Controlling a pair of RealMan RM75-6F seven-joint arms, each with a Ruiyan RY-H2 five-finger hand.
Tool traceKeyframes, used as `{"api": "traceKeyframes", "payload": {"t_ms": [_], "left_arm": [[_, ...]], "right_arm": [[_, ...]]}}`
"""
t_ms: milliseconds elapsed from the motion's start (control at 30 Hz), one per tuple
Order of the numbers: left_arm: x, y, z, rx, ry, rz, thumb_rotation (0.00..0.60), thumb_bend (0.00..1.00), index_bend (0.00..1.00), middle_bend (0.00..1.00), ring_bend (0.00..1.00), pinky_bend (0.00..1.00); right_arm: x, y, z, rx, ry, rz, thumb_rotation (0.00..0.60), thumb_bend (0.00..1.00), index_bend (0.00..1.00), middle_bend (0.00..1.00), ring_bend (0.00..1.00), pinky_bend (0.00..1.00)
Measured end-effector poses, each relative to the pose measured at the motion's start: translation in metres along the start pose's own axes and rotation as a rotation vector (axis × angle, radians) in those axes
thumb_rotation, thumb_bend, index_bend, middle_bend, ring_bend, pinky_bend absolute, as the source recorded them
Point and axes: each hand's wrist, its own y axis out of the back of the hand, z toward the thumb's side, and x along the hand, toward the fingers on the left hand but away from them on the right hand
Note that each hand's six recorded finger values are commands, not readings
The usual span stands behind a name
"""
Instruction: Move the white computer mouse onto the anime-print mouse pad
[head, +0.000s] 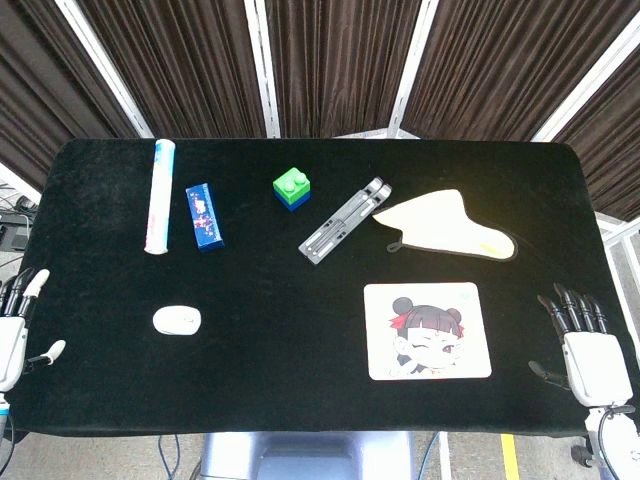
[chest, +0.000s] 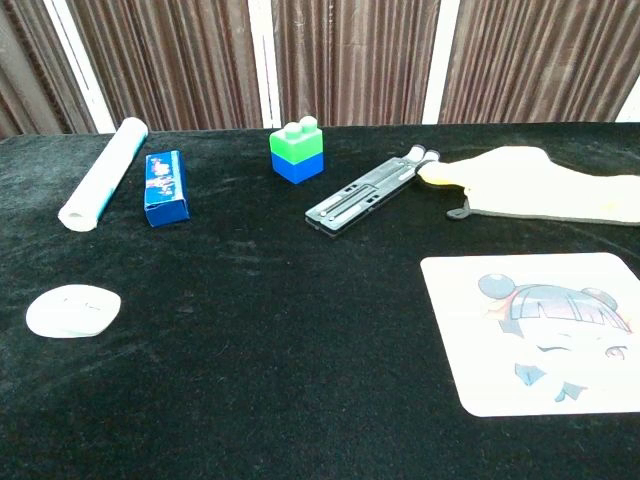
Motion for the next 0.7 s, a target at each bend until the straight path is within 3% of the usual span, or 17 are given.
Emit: {"api": "traceKeyframes", "payload": {"t_ms": [700], "left_arm": [[0.005, -0.012, 0.004, 0.009, -0.012, -0.050, 0.600, 0.20, 0.00, 0.00, 0.00, 0.00]], "right_arm": [[0.002, -0.006, 0.001, 0.014, -0.001, 0.023, 0.600, 0.05, 0.12, 0.00, 0.00, 0.00]]}}
